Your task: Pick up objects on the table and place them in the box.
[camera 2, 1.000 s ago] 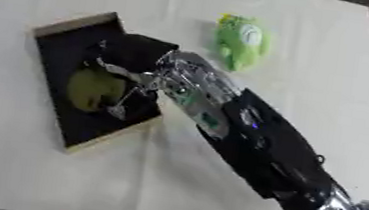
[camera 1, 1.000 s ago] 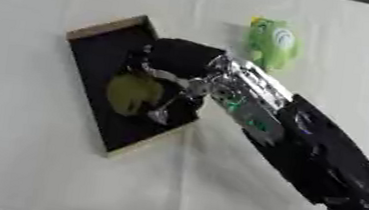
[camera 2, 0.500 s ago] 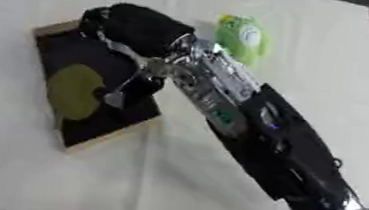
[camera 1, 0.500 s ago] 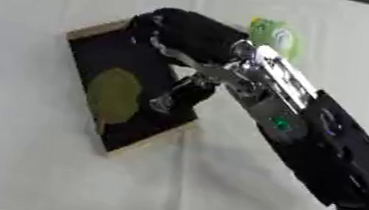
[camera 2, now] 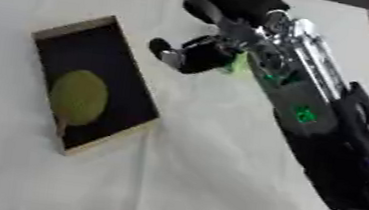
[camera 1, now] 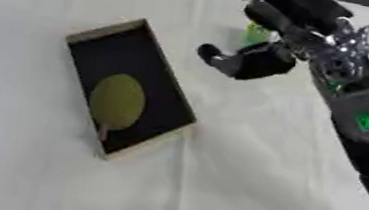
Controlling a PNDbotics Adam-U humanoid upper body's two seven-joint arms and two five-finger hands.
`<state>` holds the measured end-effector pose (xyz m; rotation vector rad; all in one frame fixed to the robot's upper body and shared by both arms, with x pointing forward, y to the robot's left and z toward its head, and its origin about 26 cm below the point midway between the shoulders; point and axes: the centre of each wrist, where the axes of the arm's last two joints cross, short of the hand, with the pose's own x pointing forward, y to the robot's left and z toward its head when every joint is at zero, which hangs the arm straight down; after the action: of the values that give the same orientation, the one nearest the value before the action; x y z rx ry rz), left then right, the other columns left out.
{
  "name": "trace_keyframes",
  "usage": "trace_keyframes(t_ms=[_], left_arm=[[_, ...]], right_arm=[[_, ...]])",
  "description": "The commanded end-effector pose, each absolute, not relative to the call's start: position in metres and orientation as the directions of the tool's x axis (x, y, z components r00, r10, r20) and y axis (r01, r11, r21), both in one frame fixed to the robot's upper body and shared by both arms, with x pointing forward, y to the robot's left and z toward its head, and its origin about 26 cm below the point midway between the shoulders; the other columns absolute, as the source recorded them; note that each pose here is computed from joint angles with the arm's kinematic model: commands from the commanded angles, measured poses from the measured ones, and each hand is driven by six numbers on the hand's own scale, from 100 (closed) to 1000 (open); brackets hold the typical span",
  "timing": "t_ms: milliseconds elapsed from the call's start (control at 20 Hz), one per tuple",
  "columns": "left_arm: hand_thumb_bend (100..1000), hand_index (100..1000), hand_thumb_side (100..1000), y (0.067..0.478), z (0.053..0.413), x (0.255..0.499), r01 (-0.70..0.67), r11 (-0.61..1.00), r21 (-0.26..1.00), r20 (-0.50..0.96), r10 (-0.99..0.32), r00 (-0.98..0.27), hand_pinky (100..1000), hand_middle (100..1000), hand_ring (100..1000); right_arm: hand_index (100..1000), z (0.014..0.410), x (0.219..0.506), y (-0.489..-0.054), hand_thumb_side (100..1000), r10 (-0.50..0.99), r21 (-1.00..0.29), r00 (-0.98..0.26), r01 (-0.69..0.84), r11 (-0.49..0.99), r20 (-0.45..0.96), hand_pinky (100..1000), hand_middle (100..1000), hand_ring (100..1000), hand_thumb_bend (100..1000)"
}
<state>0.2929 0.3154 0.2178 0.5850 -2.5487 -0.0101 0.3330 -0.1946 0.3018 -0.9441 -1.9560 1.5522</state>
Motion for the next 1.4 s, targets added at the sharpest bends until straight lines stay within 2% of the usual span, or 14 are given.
trace_keyframes(t_ms=[50,300,500,900,1000,1050,1400], left_arm=[[515,851,681,0.316,0.225,0.290,-0.413,0.902,0.123,0.460,-0.421,-0.782,727,825,807],[514,851,682,0.317,0.225,0.290,-0.415,0.902,0.123,0.460,-0.422,-0.781,727,826,807],[512,851,682,0.316,0.225,0.290,-0.413,0.903,0.122,0.459,-0.420,-0.783,727,826,808],[509,851,683,0.315,0.225,0.291,-0.405,0.906,0.119,0.461,-0.412,-0.786,726,827,808],[509,851,683,0.314,0.226,0.291,-0.403,0.908,0.117,0.461,-0.409,-0.787,726,827,808],[508,851,683,0.314,0.226,0.291,-0.401,0.908,0.116,0.461,-0.407,-0.788,726,827,809],[508,849,683,0.312,0.226,0.292,-0.393,0.912,0.112,0.459,-0.399,-0.794,725,827,809]], right_arm=[[862,0.314,0.338,-0.223,142,0.817,-0.964,-0.572,0.251,0.087,-0.076,911,810,829,362],[872,0.306,0.358,-0.251,192,0.884,-0.974,-0.458,0.228,0.018,-0.091,913,835,849,391],[882,0.297,0.372,-0.262,244,0.906,-0.981,-0.413,0.193,-0.013,-0.093,916,849,859,394],[889,0.281,0.410,-0.273,290,0.942,-0.988,-0.320,0.142,-0.055,-0.099,918,864,873,410],[889,0.277,0.421,-0.275,264,0.952,-0.989,-0.291,0.136,-0.058,-0.096,918,861,877,415],[889,0.275,0.427,-0.276,293,0.957,-0.989,-0.273,0.132,-0.064,-0.098,918,863,877,436],[891,0.256,0.453,-0.285,322,0.976,-0.991,-0.182,0.079,-0.108,-0.121,914,860,881,460]])
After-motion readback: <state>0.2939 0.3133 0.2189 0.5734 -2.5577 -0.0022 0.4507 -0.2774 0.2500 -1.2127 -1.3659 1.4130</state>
